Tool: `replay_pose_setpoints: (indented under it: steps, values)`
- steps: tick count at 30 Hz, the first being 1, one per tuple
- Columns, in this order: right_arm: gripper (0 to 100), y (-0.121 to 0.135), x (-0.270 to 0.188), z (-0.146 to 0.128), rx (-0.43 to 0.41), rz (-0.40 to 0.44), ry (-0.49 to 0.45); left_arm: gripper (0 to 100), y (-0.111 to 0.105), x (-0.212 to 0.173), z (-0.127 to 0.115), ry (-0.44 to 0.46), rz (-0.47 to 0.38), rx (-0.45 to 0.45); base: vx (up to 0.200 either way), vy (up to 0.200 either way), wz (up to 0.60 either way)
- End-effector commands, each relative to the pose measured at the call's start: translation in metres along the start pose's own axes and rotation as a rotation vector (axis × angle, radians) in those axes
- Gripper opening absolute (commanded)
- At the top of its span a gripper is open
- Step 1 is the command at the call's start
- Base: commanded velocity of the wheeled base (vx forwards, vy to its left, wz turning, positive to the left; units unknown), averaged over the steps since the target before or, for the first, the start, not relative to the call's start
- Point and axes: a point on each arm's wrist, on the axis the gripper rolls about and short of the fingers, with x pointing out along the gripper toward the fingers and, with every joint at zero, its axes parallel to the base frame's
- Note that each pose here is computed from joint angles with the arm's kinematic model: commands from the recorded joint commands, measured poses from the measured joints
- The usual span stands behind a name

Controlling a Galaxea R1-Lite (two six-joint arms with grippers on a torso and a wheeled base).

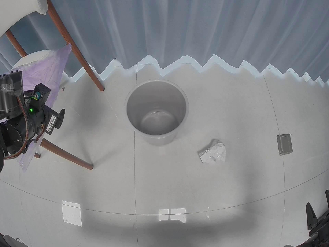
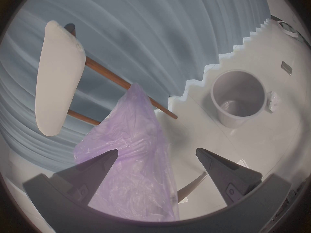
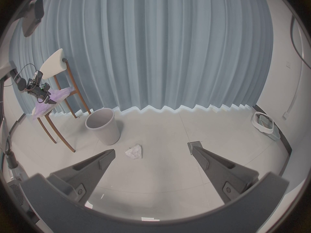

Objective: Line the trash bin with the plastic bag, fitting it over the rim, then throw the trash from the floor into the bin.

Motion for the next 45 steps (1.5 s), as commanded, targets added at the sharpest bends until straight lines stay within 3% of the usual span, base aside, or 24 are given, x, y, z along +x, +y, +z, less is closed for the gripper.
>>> replay_pose_setpoints:
  steps: [1, 36, 37, 45]
  values:
    - [100, 0.000, 0.004, -0.004, -0.002, 0.022, 0.055, 100, 0.000, 0.012, -0.003, 0.034, 0.013, 0.008, 0.000, 0.000, 0.00]
    - [100, -0.001, 0.004, -0.004, -0.005, 0.029, 0.058, 100, 0.001, 0.067, 0.004, 0.081, 0.081, 0.034, 0.000, 0.000, 0.00]
    - [100, -0.001, 0.004, -0.004, -0.005, 0.029, 0.058, 0, 0.001, 0.067, 0.004, 0.081, 0.081, 0.033, 0.000, 0.000, 0.00]
    - [100, -0.001, 0.004, -0.004, -0.005, 0.029, 0.056, 0, 0.003, 0.066, 0.005, 0.073, 0.089, -0.003, 0.000, 0.000, 0.00]
